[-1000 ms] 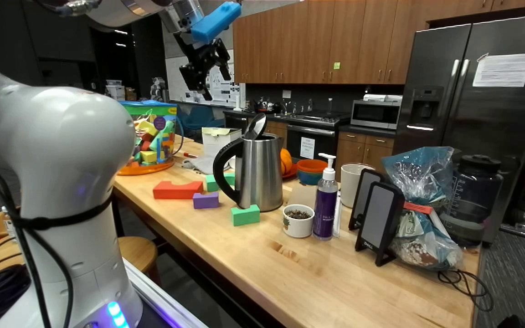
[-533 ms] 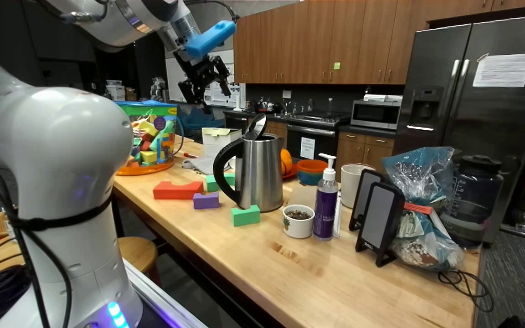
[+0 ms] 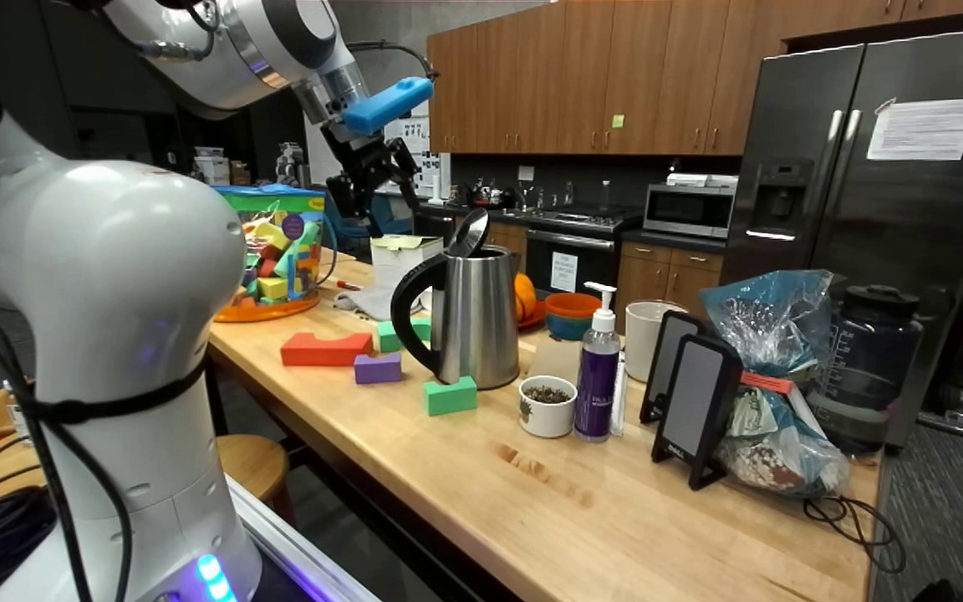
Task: Open the kettle, then press two buttons
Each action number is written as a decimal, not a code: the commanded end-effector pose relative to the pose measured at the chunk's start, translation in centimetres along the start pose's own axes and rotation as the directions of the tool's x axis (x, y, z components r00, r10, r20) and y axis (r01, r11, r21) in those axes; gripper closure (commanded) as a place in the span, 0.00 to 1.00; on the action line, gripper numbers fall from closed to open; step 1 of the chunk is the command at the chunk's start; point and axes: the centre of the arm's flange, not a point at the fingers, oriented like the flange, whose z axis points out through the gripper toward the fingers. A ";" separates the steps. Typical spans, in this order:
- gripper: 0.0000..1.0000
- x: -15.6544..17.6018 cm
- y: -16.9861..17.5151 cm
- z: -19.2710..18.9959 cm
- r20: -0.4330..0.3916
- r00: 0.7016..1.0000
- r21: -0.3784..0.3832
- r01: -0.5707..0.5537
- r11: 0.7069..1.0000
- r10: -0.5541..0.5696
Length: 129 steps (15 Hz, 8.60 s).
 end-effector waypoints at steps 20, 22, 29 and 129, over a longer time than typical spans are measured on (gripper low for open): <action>0.00 2.0 0.0 5.9 0.065 0.990 0.003 0.128 0.992 -0.128; 0.00 2.1 -0.3 6.5 0.071 0.986 0.002 0.152 0.988 -0.152; 0.00 2.2 0.1 7.8 0.080 0.977 -0.054 0.202 0.978 -0.197; 0.00 1.8 0.5 9.7 0.248 0.899 -0.085 0.391 0.916 -0.361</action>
